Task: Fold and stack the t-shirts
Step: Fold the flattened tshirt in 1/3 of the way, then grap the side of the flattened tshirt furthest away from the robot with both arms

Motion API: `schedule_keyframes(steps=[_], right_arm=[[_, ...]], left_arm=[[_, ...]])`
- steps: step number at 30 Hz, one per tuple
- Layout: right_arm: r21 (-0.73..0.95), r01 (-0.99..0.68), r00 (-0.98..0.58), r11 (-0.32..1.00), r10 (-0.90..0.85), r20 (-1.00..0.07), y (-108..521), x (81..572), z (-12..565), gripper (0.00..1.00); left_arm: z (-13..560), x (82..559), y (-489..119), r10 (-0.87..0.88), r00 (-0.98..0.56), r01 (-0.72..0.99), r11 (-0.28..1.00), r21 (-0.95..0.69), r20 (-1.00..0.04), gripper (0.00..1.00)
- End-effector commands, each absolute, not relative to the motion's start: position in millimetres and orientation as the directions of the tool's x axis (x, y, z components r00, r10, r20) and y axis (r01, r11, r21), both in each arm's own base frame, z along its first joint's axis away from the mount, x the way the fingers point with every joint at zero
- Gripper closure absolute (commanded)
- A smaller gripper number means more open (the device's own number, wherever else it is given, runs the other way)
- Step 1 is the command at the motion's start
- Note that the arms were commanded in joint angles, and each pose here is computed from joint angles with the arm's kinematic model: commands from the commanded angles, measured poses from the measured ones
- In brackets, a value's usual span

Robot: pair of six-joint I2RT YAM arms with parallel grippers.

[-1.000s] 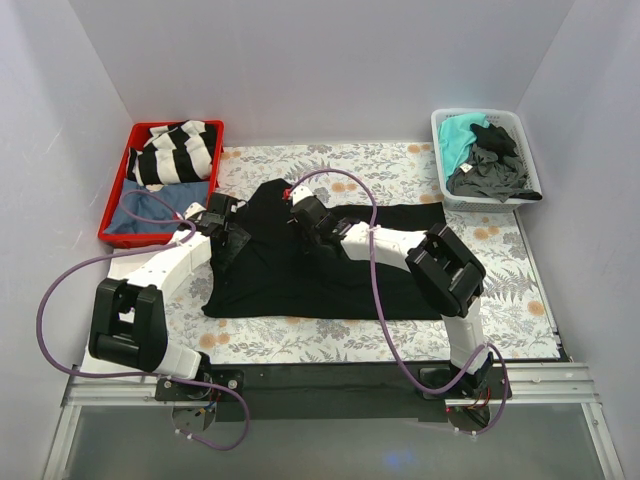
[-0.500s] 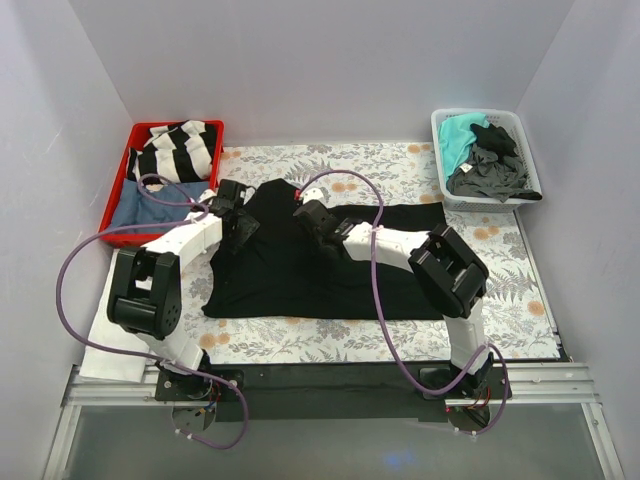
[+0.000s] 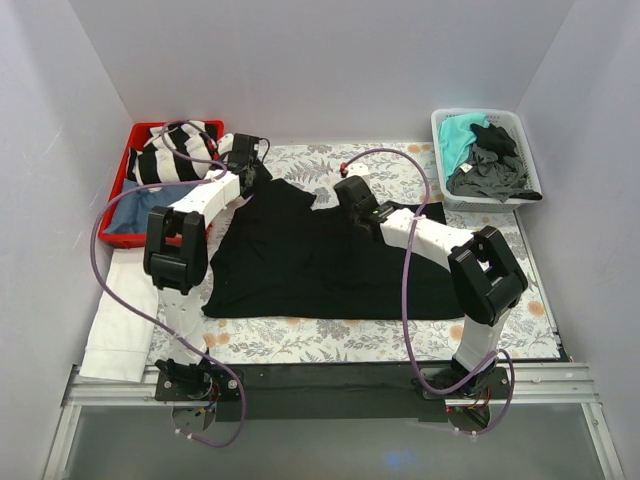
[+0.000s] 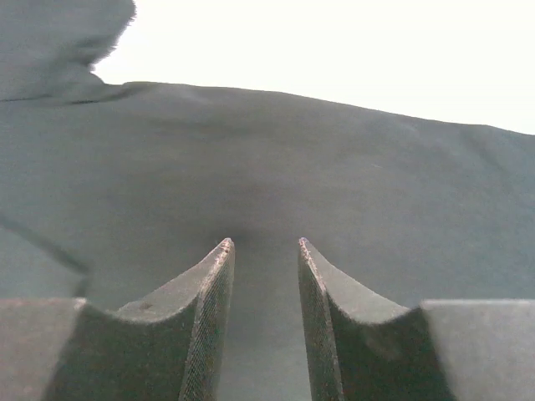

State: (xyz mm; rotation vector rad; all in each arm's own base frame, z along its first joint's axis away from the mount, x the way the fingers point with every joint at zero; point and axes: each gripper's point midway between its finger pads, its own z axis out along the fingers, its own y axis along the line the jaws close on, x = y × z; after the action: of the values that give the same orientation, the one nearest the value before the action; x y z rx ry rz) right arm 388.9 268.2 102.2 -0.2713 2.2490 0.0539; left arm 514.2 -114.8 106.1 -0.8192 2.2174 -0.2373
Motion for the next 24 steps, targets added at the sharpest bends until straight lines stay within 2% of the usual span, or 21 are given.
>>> schedule_keyframes(steps=[1, 7, 12, 18, 24], right_arm=[[-0.03, -0.181, -0.645, 0.983, -0.141, -0.751, 250, 389, 99, 0.58], [-0.017, -0.169, -0.664, 0.986, -0.126, -0.737, 241, 394, 90, 0.59], [-0.017, -0.164, -0.668, 0.986, -0.124, -0.733, 238, 397, 87, 0.59], [-0.015, -0.156, -0.671, 0.988, -0.117, -0.732, 234, 398, 87, 0.59], [-0.009, -0.14, -0.683, 0.99, -0.103, -0.723, 229, 396, 82, 0.6]], left_arm=[[119, 544, -102, -0.5, -0.51, -0.433, 0.852, -0.294, -0.7, 0.53], [117, 589, -104, -0.373, -0.505, -0.348, 0.913, -0.212, -0.778, 0.53], [106, 612, -110, -0.33, -0.521, -0.31, 0.932, -0.185, -0.787, 0.51], [73, 621, -111, -0.318, -0.573, -0.308, 0.938, -0.161, -0.756, 0.5], [42, 603, -115, -0.343, -0.642, -0.327, 0.931, -0.161, -0.685, 0.52]])
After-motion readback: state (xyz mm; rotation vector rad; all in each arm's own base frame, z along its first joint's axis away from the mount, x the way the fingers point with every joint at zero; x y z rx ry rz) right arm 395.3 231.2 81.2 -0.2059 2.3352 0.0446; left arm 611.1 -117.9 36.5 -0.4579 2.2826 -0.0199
